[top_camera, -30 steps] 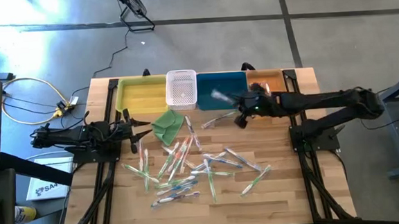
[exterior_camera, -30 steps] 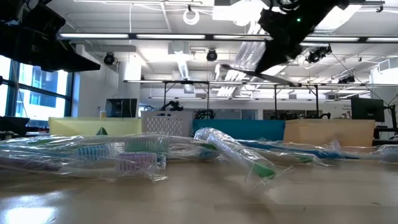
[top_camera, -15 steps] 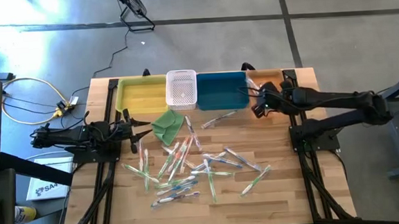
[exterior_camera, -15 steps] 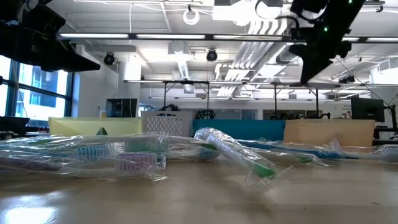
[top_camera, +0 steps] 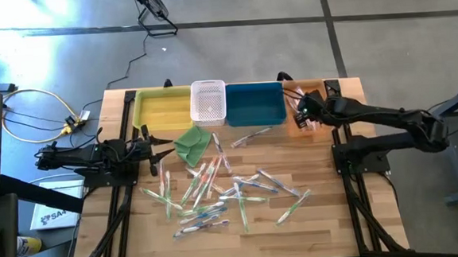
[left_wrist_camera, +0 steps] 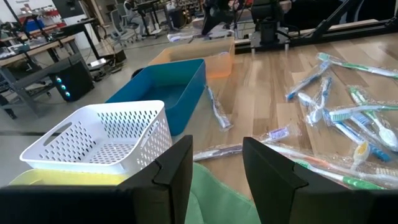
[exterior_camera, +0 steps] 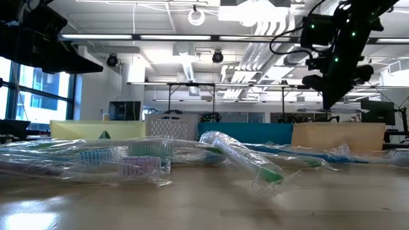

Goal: Pick & Place Toothbrushes
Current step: Put the violet toothbrush into the orange bin

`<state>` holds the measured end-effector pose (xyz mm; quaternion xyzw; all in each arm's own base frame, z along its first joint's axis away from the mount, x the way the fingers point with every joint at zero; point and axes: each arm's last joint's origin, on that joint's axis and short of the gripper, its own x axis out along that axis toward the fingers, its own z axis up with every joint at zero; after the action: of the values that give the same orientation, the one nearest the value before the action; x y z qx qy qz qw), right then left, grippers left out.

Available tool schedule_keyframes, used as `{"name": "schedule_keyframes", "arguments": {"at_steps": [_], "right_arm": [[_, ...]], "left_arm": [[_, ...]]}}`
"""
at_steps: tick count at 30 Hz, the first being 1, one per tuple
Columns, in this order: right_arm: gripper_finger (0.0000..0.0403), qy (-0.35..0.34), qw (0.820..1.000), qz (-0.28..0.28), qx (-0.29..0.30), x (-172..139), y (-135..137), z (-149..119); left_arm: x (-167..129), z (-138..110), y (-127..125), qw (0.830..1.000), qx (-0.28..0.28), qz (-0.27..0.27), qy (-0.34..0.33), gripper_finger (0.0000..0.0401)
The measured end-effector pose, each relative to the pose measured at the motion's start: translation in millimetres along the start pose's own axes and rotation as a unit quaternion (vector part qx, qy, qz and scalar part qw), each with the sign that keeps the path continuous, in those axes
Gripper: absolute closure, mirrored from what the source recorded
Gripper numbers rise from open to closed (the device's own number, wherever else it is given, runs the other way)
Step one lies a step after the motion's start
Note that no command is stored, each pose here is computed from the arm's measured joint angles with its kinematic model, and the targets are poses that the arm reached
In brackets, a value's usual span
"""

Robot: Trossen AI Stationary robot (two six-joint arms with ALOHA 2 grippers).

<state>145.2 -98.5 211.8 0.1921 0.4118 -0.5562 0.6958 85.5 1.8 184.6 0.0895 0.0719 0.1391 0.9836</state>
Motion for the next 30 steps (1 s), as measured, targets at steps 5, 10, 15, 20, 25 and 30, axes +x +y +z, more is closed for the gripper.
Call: {"name": "schedule_keyframes", "arguments": {"at_steps": [5, 10, 15, 20, 25, 30], "right_arm": [[0.0399, 0.003, 1.0, -0.005, 0.018, 10, -8, 2], [0.0399, -0.005, 0.999, -0.013, 0.043, 19, -14, 5], [0.0399, 0.003, 0.998, -0.013, 0.055, 27, -17, 0], [0.0399, 0.007, 0.998, -0.013, 0.063, 35, -20, -7], [0.0399, 0.008, 0.998, -0.006, 0.068, 41, -20, -12], [0.0399, 0.0, 0.997, -0.004, 0.075, 41, -19, -11]], "left_arm": [[0, 0, 0, 1.0, 0.0, 0.0, 0.0, 0.0265], [0, 0, 0, 1.0, 0.0, 0.0, 0.0, 0.0265], [0, 0, 0, 1.0, 0.0, 0.0, 0.0, 0.0265], [0, 0, 0, 1.0, 0.0, 0.0, 0.0, 0.0265], [0, 0, 0, 1.0, 0.001, 0.0, 0.0, 0.0265], [0, 0, 0, 1.0, 0.001, 0.0, 0.0, 0.0265]]}}
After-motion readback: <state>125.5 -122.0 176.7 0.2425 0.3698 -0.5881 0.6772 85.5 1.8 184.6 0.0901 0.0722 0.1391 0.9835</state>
